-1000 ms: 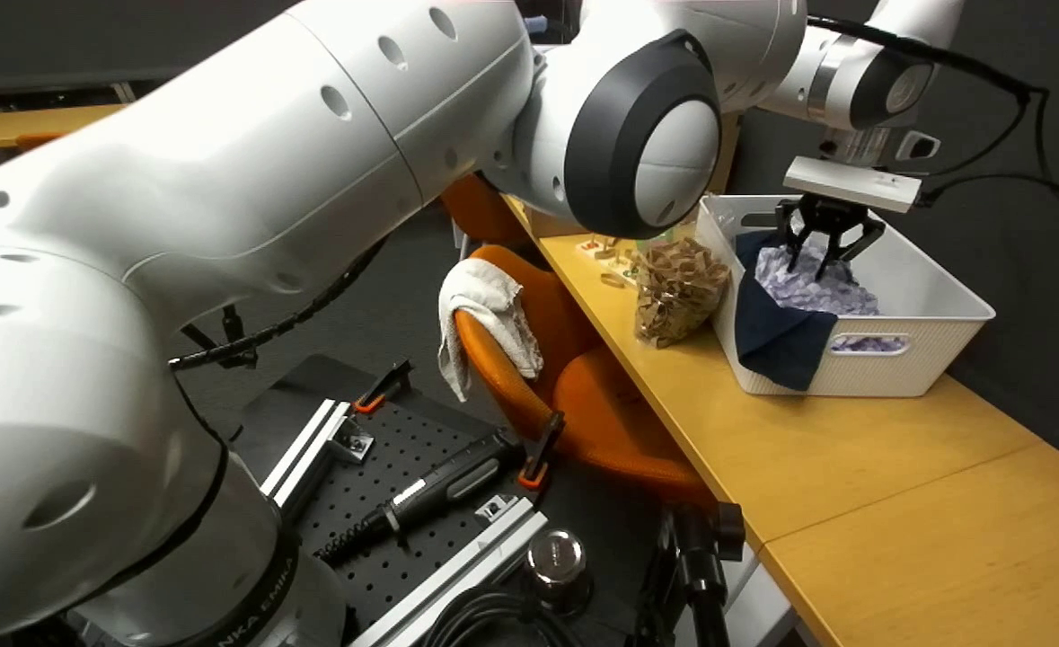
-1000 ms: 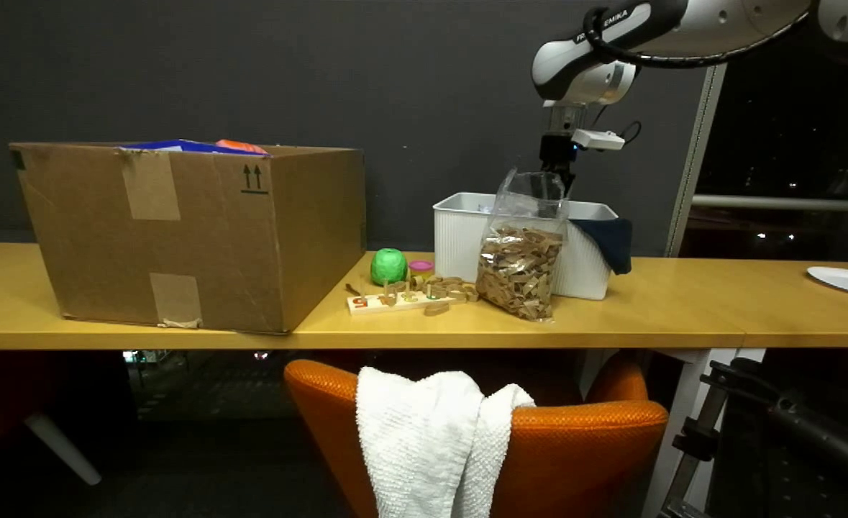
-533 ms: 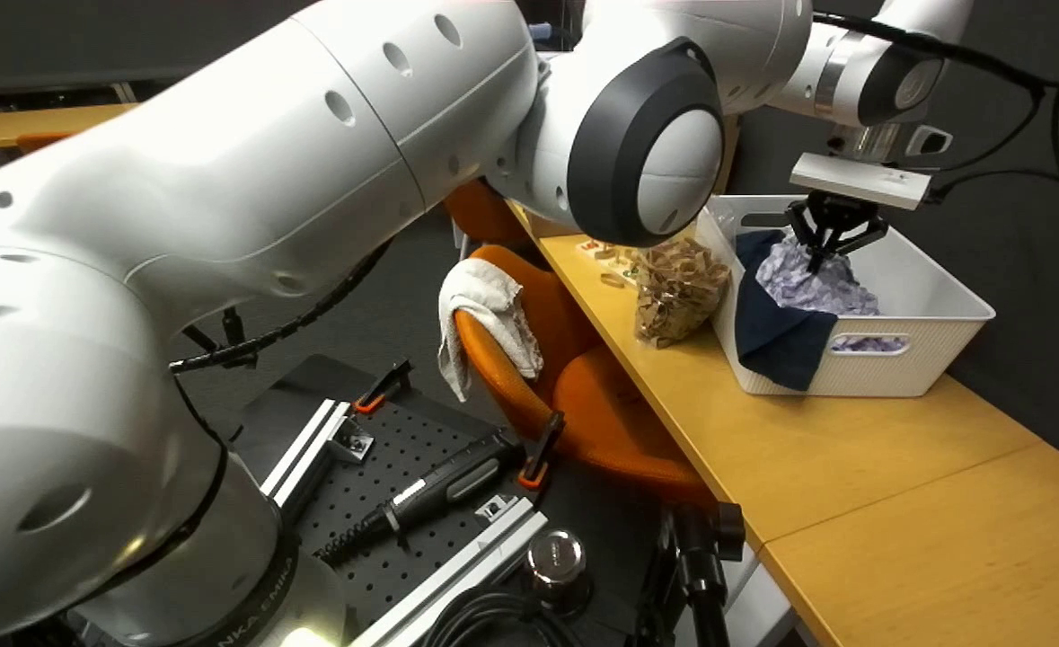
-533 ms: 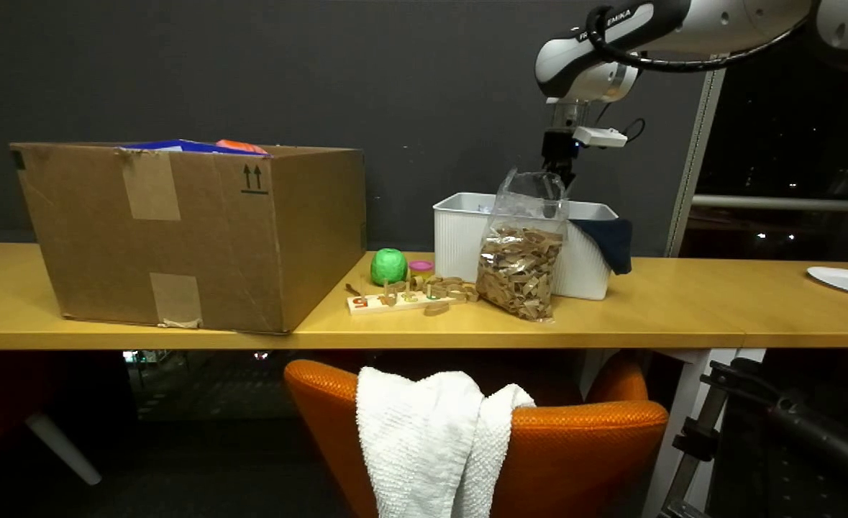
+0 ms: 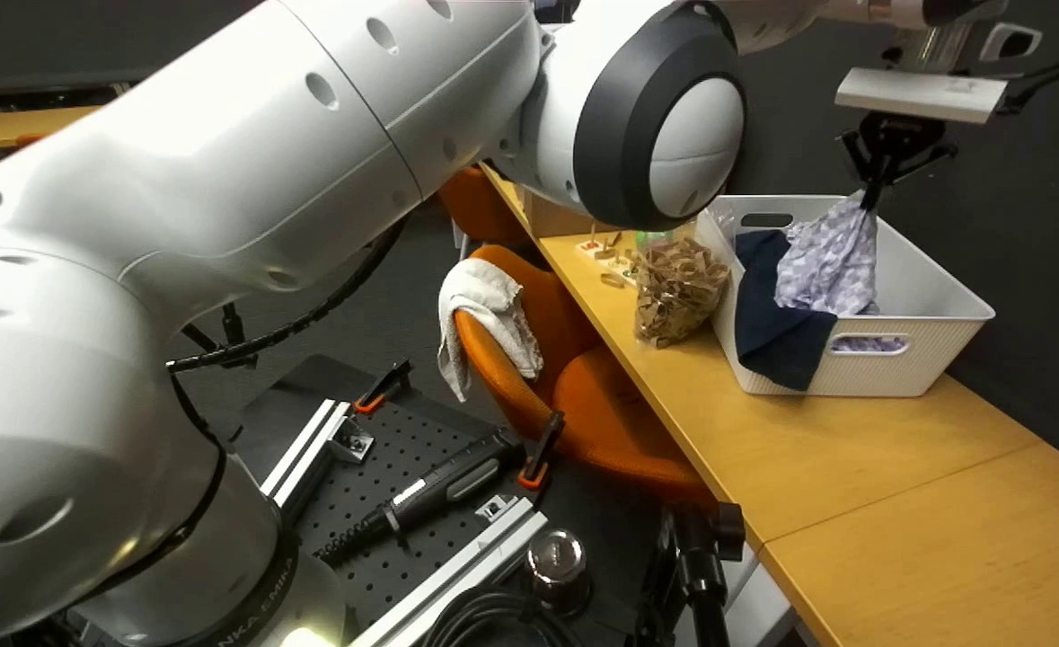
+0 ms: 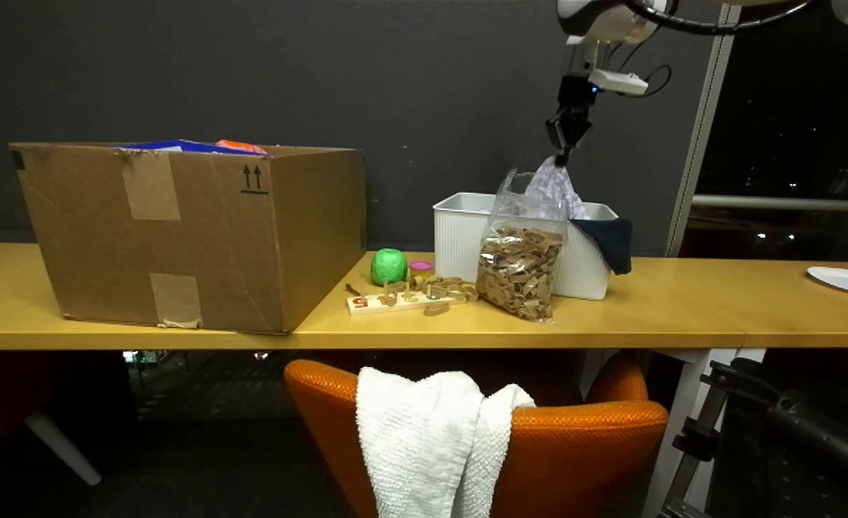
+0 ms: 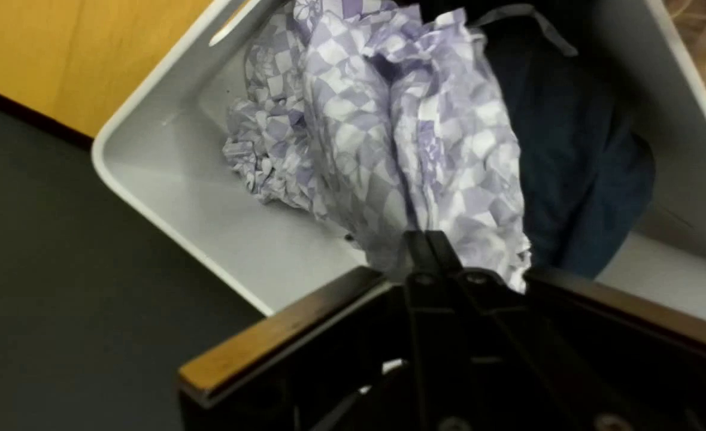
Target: Take the white towel and the other two pieces of clothing out of the basket and put it on the backrest of the chair
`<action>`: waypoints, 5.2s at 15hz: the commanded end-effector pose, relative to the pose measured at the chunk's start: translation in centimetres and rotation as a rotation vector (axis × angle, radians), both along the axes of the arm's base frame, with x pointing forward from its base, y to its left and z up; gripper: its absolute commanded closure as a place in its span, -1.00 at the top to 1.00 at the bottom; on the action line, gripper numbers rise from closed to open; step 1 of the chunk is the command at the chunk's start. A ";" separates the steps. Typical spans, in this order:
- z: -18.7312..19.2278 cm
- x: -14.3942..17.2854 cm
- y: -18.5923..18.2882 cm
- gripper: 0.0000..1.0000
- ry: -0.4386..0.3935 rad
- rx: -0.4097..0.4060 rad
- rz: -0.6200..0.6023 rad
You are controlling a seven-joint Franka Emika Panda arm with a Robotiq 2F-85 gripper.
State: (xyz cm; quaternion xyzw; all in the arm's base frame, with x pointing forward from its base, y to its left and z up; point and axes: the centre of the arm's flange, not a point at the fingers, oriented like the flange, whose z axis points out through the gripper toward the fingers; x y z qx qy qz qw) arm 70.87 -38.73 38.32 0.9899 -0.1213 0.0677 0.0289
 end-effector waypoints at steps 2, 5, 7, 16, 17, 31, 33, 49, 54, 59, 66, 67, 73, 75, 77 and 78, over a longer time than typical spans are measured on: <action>11.7 -2.1 1.8 -0.99 -0.077 -0.026 -0.023; 18.6 -3.9 5.7 -0.99 -0.142 -0.059 0.007; 22.7 -4.6 9.1 -0.99 -0.187 -0.093 0.050; 36.0 -5.7 30.2 -0.99 -0.346 -0.262 0.357; 36.8 -6.0 32.9 -0.99 -0.359 -0.280 0.401; 32.8 -11.7 51.4 -0.99 -0.219 -0.387 0.587; 31.9 -11.2 50.1 -0.99 -0.165 -0.398 0.553; 8.7 -2.6 44.9 -0.99 0.321 -0.254 0.686; 6.1 -4.0 51.7 -0.99 0.440 -0.161 0.901; 6.3 -6.9 60.7 -0.99 0.491 -0.051 1.126; 6.1 -8.8 66.8 -0.18 0.544 -0.007 1.212; 6.3 -8.8 66.8 -0.05 0.547 -0.005 1.207; 9.5 -7.7 61.0 0.84 0.443 -0.142 1.034; 11.7 -6.6 57.1 1.00 0.385 -0.182 0.944; 14.0 -5.4 53.1 1.00 0.314 -0.181 0.856; 15.3 -4.8 50.9 1.00 0.278 -0.174 0.814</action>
